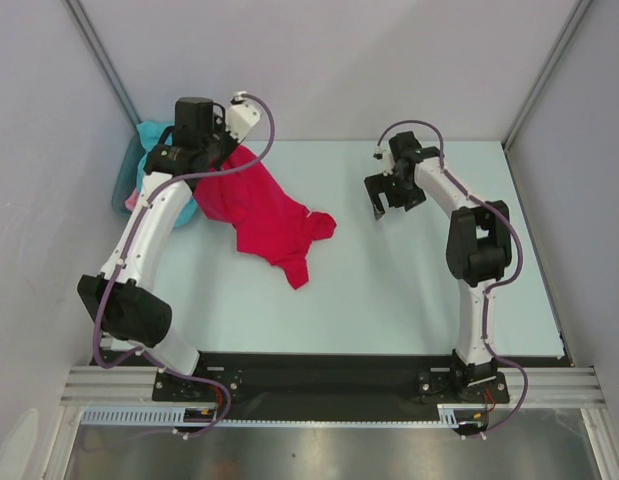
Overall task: Fold and stack the t-shirts
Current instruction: Move the tshirt to the center of the board
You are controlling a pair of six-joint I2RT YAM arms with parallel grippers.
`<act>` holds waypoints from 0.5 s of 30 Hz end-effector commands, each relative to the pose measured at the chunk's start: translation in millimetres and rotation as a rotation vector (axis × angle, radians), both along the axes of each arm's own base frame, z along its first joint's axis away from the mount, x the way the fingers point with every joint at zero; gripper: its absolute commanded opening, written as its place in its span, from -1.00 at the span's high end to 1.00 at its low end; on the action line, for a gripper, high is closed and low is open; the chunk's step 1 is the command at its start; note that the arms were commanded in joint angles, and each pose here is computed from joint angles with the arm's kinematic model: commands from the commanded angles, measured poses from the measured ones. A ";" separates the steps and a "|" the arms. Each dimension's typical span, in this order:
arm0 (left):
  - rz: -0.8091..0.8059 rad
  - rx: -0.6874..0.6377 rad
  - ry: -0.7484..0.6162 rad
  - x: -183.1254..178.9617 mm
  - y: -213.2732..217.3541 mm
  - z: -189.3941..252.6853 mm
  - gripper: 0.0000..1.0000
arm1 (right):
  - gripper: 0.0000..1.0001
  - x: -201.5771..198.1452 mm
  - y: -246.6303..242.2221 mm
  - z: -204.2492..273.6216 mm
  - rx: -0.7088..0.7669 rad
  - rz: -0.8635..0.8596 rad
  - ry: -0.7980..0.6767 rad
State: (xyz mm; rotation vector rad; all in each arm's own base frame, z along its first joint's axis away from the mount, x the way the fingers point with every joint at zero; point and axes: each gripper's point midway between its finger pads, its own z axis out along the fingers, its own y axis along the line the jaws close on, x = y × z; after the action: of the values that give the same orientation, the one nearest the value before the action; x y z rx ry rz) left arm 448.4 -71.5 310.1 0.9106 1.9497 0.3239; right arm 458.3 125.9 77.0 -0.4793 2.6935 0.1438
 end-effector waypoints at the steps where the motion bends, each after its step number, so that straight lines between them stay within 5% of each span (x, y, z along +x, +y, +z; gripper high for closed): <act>1: 0.013 -0.115 -0.216 14.0 -8.2 75.9 0.99 | -0.97 -7.7 15.8 -0.4 0.028 0.064 0.030; 10: -0.057 -0.173 -0.188 12.1 -30.6 72.1 0.99 | -0.93 -30.7 77.8 -2.6 0.271 0.213 0.152; 15: -0.048 -0.230 -0.284 14.9 -33.0 106.3 0.99 | -0.94 -17.6 86.1 -9.1 0.252 0.207 0.149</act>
State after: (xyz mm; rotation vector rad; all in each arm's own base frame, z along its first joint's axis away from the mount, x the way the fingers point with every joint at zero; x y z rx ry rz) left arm 458.6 -95.8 358.9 0.8187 1.8192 0.2120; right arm 434.1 196.6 56.2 -0.6612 2.7486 0.5383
